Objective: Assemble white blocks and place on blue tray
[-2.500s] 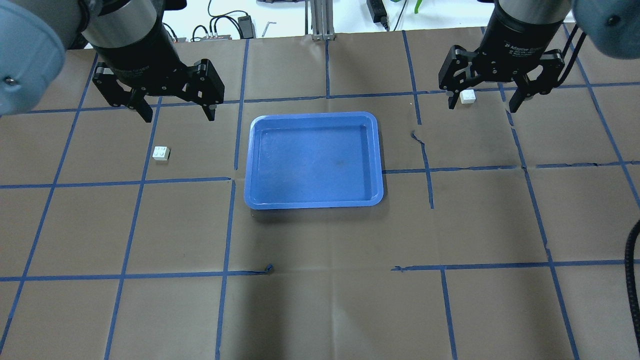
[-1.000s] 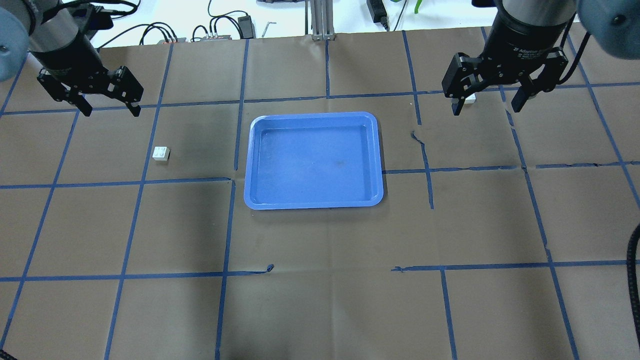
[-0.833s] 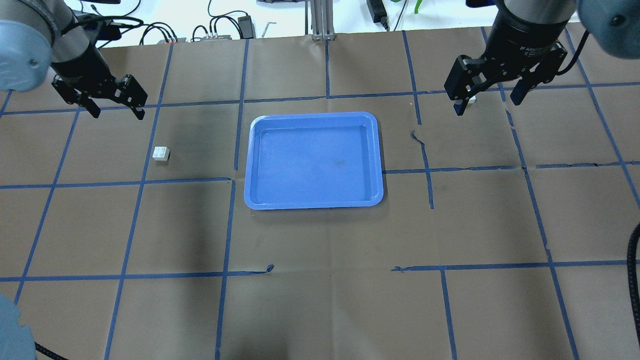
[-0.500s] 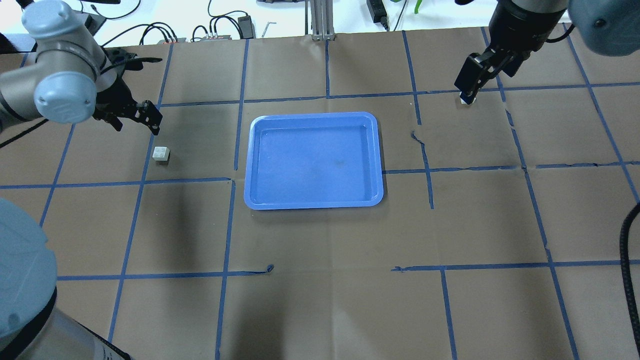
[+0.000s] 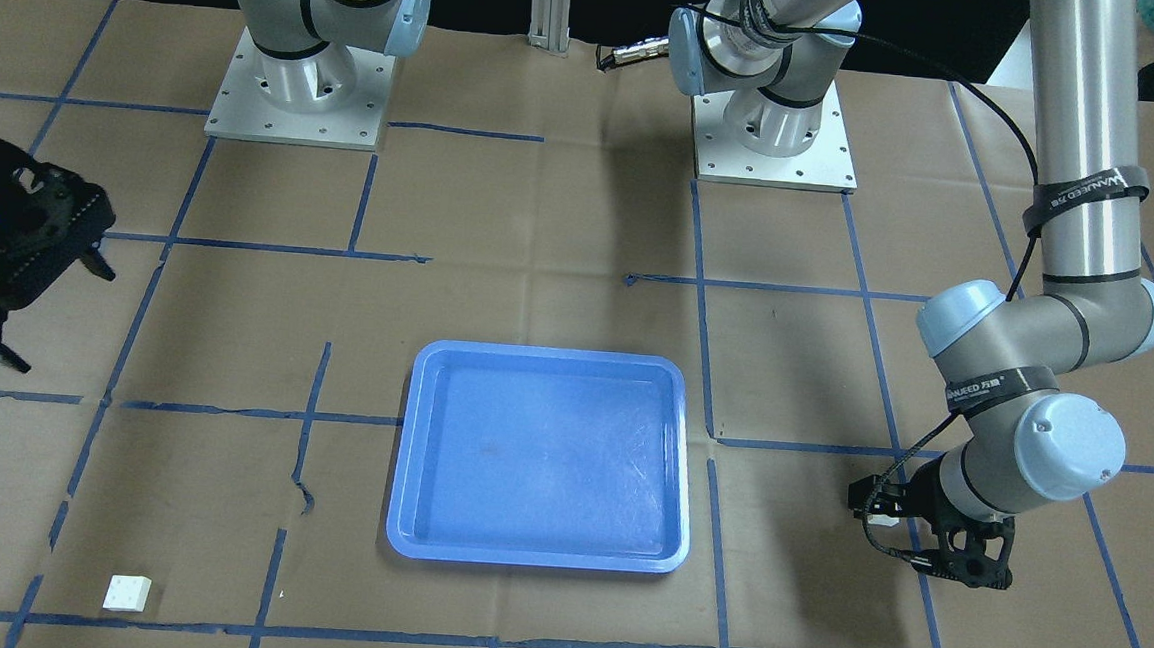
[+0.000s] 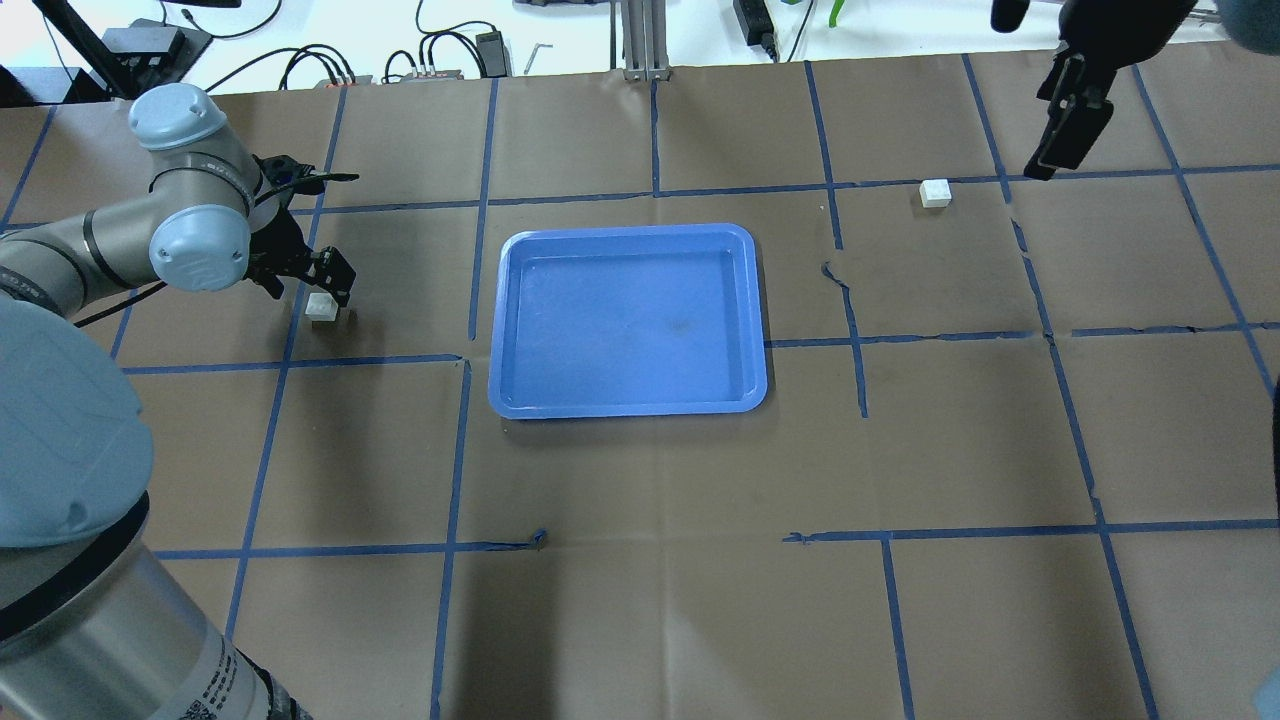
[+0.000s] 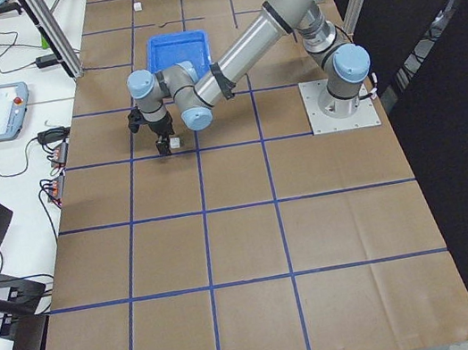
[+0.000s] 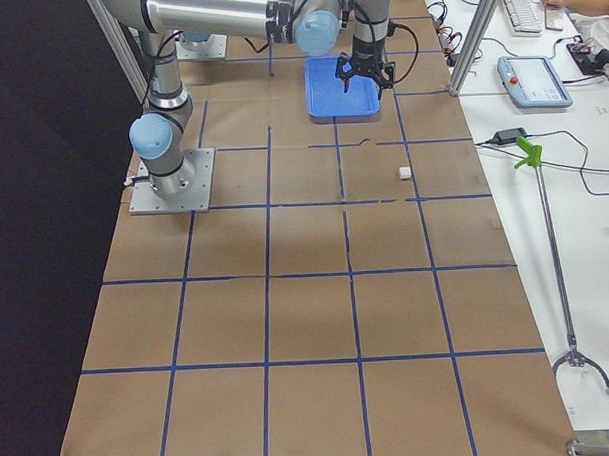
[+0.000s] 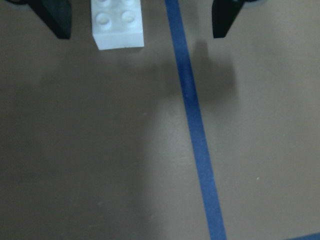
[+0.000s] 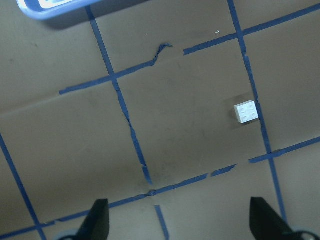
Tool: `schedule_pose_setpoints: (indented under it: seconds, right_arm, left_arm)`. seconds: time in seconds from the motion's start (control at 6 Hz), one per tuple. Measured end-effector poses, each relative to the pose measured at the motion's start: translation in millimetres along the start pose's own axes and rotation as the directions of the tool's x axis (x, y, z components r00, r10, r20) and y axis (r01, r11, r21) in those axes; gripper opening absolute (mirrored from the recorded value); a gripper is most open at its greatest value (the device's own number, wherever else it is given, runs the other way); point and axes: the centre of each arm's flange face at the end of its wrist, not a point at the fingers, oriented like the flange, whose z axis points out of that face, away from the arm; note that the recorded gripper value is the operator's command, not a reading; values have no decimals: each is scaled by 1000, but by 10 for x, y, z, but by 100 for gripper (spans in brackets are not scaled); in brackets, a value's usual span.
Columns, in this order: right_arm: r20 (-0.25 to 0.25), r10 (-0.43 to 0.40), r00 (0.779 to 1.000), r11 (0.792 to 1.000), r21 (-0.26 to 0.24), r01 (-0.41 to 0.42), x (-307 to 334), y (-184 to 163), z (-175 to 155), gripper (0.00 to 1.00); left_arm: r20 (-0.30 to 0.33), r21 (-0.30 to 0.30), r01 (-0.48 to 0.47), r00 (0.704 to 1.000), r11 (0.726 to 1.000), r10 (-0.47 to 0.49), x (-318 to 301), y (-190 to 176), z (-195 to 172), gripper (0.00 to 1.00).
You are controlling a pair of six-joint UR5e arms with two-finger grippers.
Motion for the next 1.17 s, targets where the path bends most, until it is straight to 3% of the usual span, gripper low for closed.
schedule_pose_setpoints:
  seconds: [0.17,0.33,0.5,0.67,1.0,1.17]
  right_arm:
    - [3,-166,986,986,2,166,469,129,119,100]
    - [10,-287,958,958,28,286,870,173,274,100]
    - [10,-354,935,931,100,352,1127,244,467,100]
    - [-2,-379,926,909,186,372,1270,366,663,100]
    - [-29,-340,940,855,407,322,1503,621,1248,100]
    - [-29,-299,954,818,507,271,1610,764,1608,100]
  left_arm:
    - [-4,-7,-4,1000,1000,4,38,44,5,64]
    - [-9,-17,-6,1000,1000,6,65,86,44,37]
    - [-11,-23,-7,1000,1000,7,81,112,63,18]
    - [-10,-24,-6,1000,1000,6,82,119,40,6]
    - [3,0,-13,1000,1000,13,89,79,-140,5]
    - [15,23,-78,997,997,78,315,43,-291,5]
